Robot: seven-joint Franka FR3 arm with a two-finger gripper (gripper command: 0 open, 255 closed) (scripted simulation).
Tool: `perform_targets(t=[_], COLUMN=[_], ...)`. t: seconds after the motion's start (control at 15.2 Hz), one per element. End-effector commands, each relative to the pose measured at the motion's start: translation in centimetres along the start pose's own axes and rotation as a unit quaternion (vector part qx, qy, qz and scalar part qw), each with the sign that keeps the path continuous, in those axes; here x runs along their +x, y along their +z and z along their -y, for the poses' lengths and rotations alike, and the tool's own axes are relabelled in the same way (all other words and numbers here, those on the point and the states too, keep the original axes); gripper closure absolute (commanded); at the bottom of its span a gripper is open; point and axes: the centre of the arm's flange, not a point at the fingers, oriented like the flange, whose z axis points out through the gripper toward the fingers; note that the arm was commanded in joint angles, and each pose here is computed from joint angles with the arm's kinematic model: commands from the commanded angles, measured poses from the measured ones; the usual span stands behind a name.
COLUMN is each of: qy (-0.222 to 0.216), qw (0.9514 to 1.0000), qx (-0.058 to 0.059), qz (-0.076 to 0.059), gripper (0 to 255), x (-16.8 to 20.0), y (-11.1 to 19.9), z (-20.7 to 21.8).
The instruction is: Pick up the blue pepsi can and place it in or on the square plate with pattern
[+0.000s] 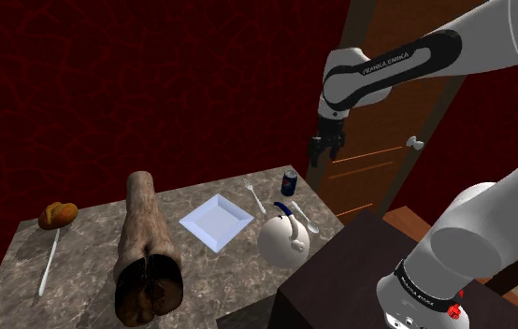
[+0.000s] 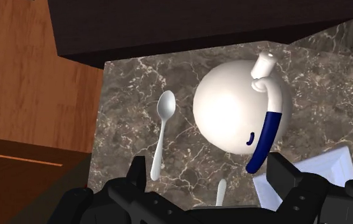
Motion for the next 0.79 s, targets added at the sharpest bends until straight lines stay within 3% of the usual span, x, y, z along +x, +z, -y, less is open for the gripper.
perform_targets(t=[0.0,0.73], qy=[-0.001,-0.003], qw=[1.0000,0.9996], qx=[-0.001,-0.005], qz=[-0.005,-0.027], gripper=[0,0], x=[1.8,11.2], y=[2.0,11.5], z=[-1.0,-5.3])
